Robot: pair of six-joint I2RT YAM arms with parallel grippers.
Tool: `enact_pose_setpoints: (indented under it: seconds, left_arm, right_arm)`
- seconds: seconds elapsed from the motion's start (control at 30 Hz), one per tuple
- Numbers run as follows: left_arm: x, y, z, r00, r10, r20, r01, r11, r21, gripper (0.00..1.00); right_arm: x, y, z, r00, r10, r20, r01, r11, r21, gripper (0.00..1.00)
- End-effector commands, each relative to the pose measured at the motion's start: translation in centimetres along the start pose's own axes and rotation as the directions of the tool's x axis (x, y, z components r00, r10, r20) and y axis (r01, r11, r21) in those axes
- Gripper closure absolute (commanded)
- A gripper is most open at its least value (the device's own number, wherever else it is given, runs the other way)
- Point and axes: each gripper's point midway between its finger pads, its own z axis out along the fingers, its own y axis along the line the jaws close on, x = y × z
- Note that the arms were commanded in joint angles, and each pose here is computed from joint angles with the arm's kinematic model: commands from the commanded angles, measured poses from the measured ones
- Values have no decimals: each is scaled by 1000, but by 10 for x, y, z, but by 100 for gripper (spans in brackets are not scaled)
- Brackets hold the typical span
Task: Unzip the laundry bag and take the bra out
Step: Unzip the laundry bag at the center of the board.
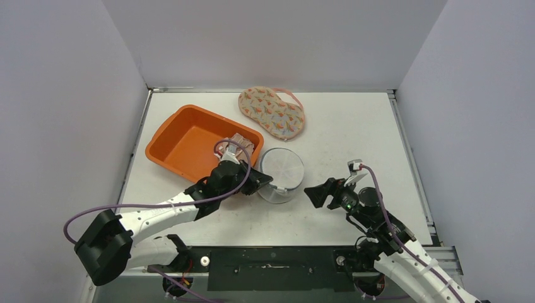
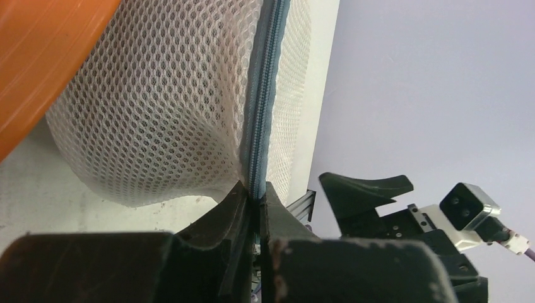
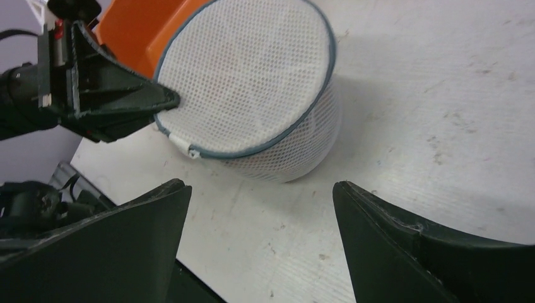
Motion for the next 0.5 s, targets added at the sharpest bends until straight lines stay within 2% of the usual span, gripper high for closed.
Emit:
enact_pose_setpoints:
  seconds: [0.0,0.13,0.27,0.47]
  left_arm:
    - [-4,-36,-2,998,-62,16,61,996,72,100]
    - [-5,-33,-2,995,-97,33,95,994,52,100]
    - [-5,-28,-2,993,-112,38,111,994,18,100]
    - [-2,-26,-2,992,-117,36,117,993,2,100]
  right_arm:
    - [7,33,4,1000,6,9,-5,988,-153,18]
    - [25,42,12,1000,14,-10,-16,987,-162,26]
    - [32,57,20,1000,14,25,-9,985,-173,33]
    - [43,66,33,998,-20,55,26,994,-107,46]
